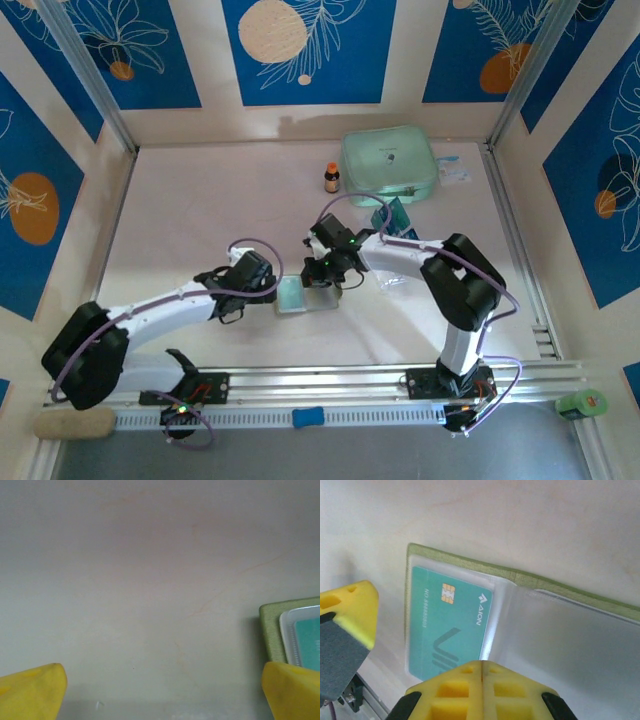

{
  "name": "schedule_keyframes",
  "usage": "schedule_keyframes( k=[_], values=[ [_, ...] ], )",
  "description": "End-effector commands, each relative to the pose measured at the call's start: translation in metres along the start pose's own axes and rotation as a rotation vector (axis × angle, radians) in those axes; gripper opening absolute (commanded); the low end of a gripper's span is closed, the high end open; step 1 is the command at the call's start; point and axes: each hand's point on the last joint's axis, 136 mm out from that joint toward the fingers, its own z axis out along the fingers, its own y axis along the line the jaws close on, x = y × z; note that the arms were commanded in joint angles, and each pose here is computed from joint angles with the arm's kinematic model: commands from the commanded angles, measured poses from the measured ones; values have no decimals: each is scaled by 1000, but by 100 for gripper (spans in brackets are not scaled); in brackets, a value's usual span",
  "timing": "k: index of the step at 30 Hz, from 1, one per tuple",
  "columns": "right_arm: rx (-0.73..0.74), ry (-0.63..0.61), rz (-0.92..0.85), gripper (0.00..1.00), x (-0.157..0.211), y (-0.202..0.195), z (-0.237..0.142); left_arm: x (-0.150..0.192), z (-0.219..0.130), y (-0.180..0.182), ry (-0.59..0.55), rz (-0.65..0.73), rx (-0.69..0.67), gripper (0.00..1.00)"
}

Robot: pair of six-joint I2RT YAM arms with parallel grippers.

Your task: Put the credit cards into the card holder

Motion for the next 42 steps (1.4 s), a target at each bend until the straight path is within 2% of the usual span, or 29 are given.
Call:
schedule_keyframes(
  k=[1,7,22,31,42],
  values=[
    [-4,7,14,0,5,1,-9,-1,-7,14,-12,-26,-40,100],
    [-9,16,8,0,6,5,-1,-1,-7,13,-10,-22,-37,100],
    [13,20,7,0,-9,2,15,23,21,15,72,5,-81,100],
    [-7,42,8,0,-10,8,24,23,23,12,72,5,-71,100],
    [-22,-14,-25,0,-15,23,-8,13,13,10,39,1,-50,100]
  ],
)
